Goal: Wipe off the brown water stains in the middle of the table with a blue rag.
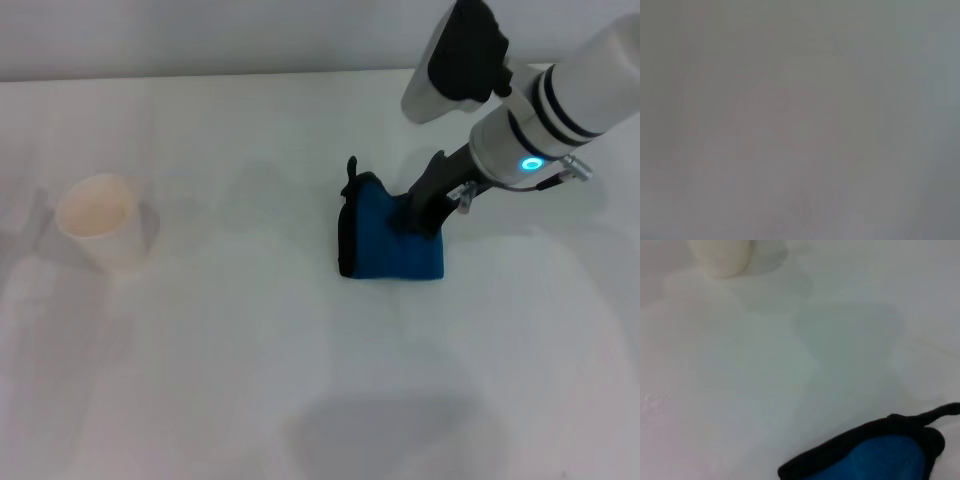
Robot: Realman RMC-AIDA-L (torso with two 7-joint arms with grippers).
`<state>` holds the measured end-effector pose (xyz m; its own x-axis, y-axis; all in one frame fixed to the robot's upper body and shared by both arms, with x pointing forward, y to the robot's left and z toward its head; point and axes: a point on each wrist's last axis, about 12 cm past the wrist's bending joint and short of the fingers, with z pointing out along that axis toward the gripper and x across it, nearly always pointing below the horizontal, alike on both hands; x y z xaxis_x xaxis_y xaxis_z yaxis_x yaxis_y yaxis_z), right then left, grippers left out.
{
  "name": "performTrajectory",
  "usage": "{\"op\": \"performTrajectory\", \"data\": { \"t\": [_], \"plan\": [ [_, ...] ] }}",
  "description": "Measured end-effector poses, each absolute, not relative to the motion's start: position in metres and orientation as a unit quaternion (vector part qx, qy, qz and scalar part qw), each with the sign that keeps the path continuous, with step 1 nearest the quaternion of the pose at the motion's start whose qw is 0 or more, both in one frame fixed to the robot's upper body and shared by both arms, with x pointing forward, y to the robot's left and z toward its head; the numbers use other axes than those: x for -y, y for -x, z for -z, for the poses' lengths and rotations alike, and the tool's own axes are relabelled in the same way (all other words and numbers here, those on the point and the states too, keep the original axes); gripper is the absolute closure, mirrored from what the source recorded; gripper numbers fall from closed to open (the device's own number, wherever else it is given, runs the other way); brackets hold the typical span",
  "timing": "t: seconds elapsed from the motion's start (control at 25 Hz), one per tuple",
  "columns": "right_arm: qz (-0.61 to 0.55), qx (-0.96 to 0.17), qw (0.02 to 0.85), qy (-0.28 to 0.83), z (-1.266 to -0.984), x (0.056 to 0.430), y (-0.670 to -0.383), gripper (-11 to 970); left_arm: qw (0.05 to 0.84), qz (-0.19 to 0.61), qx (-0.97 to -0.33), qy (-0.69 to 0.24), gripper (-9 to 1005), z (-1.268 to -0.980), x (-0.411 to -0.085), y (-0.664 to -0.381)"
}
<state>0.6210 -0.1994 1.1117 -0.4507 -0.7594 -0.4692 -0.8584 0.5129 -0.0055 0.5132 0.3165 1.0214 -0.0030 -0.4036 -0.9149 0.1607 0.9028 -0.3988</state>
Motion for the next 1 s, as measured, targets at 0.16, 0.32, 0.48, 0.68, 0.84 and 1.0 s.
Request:
{"op": "performTrajectory", "data": {
  "t": [0.16,0.32,0.48,0.68,0.84,1.0],
  "plan": [
    [-0.117,-0.837,0.211,0.492,-1.108,0.196,-0.619,887,0.700,0.201,-0.680,0.090,120,-1.021,-0.317,-0.512],
    [-0.115,-0.838,0.218,0.487,-1.105,0.199,-0.617,852,0.700,0.200,-0.680,0.091,120,-1.020,-0.318,-0.511],
    [-0.110,-0.839,0.249,0.471,-1.106,0.205,-0.616,717,0.699,0.200,-0.680,0.090,120,-1.020,-0.318,-0.510],
    [-0.136,-0.845,0.302,0.421,-1.117,0.220,-0.614,607,0.700,0.200,-0.680,0.091,120,-1.019,-0.318,-0.509],
    [-0.209,-0.842,0.371,0.331,-1.131,0.245,-0.614,518,0.699,0.200,-0.680,0.091,120,-1.019,-0.318,-0.508],
    [-0.316,-0.794,0.455,0.251,-1.137,0.274,-0.600,376,0.700,0.200,-0.680,0.090,120,-1.020,-0.318,-0.509]
  ]
}}
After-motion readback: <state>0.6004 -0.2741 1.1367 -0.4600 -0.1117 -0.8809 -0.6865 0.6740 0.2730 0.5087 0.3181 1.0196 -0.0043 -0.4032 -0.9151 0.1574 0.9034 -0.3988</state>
